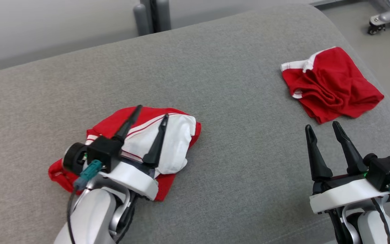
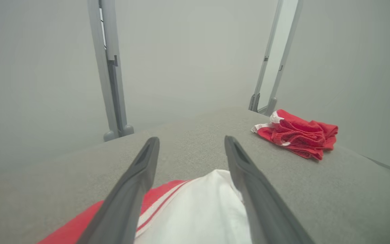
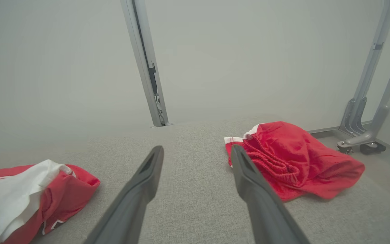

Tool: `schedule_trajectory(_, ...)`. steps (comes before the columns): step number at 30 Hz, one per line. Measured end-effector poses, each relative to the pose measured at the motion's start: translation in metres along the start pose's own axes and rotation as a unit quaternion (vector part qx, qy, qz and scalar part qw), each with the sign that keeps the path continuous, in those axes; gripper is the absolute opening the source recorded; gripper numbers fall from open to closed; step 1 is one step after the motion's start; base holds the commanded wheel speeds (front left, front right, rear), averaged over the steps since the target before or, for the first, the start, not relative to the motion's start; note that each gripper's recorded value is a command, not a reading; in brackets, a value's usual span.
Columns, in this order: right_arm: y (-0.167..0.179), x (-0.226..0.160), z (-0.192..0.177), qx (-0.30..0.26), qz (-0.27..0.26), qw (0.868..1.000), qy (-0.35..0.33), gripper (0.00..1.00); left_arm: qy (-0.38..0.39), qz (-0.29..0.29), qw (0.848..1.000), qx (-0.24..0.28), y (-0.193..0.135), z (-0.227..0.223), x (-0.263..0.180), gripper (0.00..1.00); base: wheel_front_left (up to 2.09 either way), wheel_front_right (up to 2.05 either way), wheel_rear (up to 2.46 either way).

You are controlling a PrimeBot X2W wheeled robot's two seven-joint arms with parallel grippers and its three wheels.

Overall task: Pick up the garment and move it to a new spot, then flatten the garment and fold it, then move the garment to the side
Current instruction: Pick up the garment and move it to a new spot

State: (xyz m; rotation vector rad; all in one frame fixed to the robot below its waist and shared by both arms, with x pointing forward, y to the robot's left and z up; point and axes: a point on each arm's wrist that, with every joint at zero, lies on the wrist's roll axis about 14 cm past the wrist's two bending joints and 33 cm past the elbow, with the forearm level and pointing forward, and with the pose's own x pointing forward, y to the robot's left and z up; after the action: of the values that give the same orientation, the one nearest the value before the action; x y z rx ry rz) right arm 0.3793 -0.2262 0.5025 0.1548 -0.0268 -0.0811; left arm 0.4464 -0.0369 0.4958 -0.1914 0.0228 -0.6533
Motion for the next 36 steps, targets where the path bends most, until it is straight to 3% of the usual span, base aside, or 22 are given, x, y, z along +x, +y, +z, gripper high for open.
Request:
schedule_trajectory(9, 0.033, 0.014, 0.014, -0.004, 0.049, 0.999, -0.015, 1.00, -0.057, 0.180, 0.981, 0.035, 0.101, 0.048, -0.067, 1.00, 0.00, 0.00, 0.00)
schedule_trajectory(17, 0.056, 0.018, 0.015, -0.010, 0.083, 0.996, -0.011, 1.00, -0.077, 0.299, 0.950, 0.052, 0.154, 0.065, -0.147, 1.00, 0.00, 0.00, 0.00)
schedule_trajectory(26, 0.069, 0.013, 0.016, -0.013, 0.101, 0.995, -0.007, 1.00, -0.093, 0.346, 0.931, 0.063, 0.153, 0.079, -0.205, 1.00, 0.00, 0.00, 0.00)
schedule_trajectory(36, 0.069, -0.005, 0.018, -0.019, 0.104, 0.994, -0.002, 1.00, -0.093, 0.327, 0.939, 0.058, 0.132, 0.083, -0.220, 1.00, 0.00, 0.00, 0.00)
